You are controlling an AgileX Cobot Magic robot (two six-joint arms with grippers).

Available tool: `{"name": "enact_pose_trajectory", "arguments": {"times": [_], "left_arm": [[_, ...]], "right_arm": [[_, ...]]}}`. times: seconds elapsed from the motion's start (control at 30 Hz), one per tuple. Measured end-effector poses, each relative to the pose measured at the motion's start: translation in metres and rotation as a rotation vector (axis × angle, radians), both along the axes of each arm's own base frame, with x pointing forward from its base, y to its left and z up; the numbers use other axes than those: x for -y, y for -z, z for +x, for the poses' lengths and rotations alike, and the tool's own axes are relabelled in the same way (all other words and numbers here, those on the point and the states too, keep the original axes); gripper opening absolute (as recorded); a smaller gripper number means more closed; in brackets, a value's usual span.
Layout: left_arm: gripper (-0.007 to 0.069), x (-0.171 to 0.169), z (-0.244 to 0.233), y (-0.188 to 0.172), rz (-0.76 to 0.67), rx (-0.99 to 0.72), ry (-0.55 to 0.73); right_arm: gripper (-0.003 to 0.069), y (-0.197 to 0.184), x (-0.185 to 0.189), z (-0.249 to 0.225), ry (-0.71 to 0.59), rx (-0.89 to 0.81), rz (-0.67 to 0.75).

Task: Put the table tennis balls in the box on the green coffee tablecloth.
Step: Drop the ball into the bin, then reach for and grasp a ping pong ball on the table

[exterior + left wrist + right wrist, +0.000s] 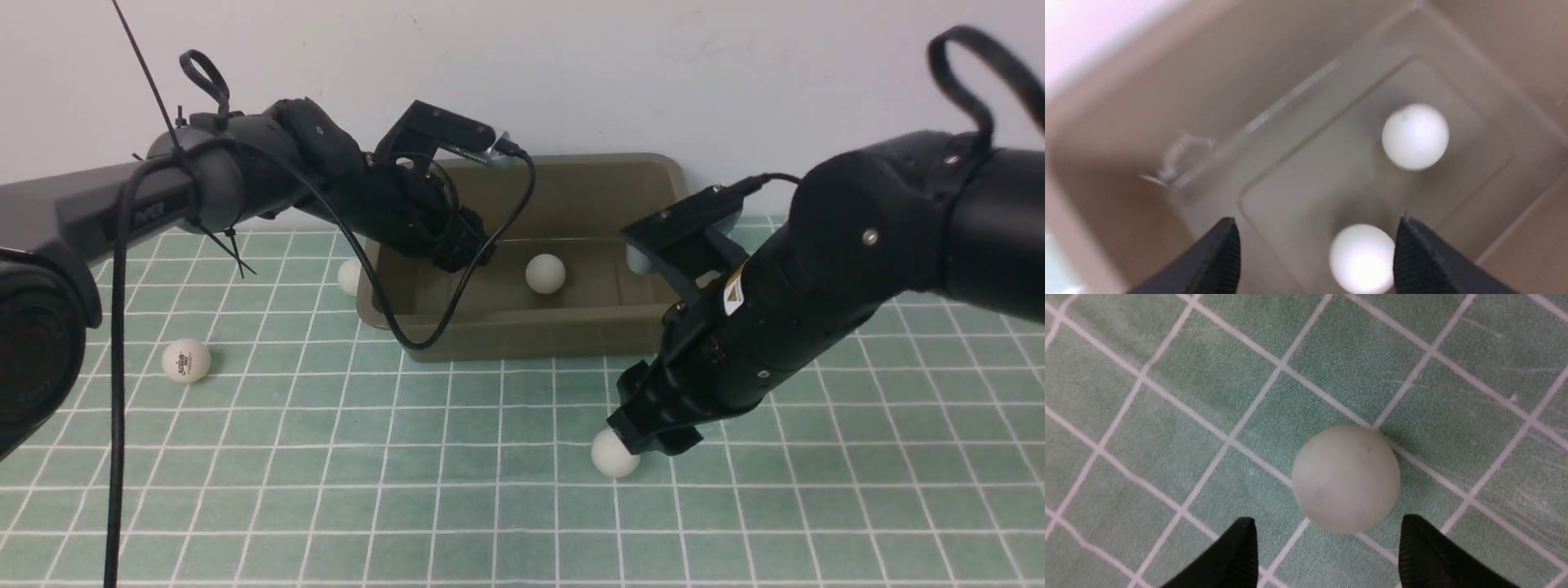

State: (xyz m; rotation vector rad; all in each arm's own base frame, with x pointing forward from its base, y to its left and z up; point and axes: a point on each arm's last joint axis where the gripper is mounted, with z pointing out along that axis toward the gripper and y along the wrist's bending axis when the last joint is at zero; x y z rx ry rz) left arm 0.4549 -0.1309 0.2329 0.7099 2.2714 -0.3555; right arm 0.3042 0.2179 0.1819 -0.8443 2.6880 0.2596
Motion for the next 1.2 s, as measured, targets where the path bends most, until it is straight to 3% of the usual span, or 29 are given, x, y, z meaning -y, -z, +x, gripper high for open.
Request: {"name": "enact_pose_trajectory", "arguments": {"times": [0.23,0.5,0.73,0.87,1.1,1.2], "left_arm": [[0.0451,-0.025,-0.015,-0.055,-0.005,0.068,-0.014],[0.0451,-0.091,-0.038,-0.089,0.051,-0.025,-0.104],[0.0445,-0.176,-0.053,-0.086,0.078,-0.165,-0.281],[0.0428,-0.203,-0.056,-0.083,0.078,-0.176,-0.352],[0.0426,-0.21,-0.043,-0.048,0.073,-0.266,-0.35],[0.0426,-0.211,-0.039,-0.034,0.08,-0.306,-0.345]], "right_arm": [[0.0421,0.011,-0.002,0.004,0.002,-0.002,-0.004],[0.0421,0.018,-0.005,0.008,0.002,0.027,0.008],[0.0409,0.034,-0.007,0.012,-0.004,0.014,-0.008],[0.0363,0.038,-0.007,0.012,-0.005,0.01,-0.011],[0.0363,0.035,-0.012,-0.001,-0.066,-0.059,-0.033],[0.0363,0.01,-0.026,-0.013,-0.122,-0.076,0.011]]}}
